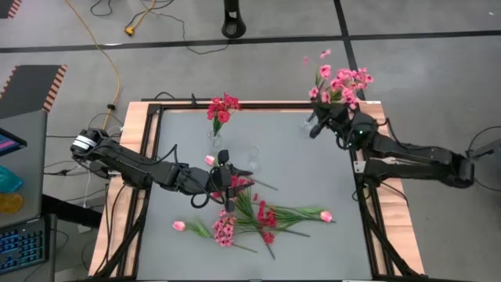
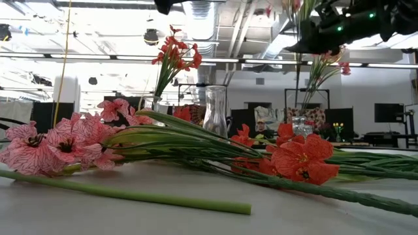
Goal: Sort flowers into vase by color
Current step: Put the pink flower into the top right transparent vase
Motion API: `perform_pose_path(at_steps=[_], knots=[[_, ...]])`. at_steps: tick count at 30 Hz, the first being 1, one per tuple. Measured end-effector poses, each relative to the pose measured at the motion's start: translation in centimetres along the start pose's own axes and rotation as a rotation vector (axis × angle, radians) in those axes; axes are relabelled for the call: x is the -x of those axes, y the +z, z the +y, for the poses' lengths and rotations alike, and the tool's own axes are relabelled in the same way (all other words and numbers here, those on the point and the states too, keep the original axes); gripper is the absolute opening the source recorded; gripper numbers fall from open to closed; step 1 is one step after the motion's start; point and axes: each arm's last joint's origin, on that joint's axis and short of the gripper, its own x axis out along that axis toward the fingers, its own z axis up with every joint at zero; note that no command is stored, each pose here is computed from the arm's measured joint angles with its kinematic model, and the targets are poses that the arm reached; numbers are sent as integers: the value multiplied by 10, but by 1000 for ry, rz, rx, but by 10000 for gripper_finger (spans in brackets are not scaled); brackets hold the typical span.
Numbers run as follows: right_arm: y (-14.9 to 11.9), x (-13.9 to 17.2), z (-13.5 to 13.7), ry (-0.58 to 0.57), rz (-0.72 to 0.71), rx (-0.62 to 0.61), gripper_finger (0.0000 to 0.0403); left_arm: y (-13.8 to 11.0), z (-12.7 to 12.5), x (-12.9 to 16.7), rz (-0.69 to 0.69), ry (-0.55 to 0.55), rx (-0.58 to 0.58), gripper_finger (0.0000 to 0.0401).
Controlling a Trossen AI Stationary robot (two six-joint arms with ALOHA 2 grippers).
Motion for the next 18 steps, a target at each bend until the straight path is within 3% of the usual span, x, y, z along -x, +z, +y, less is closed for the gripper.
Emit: perform_pose_path(at_steps=[18], knots=[[-22, -31, -7, -91, 80, 43, 27, 1, 0, 0, -7, 0, 4, 132]])
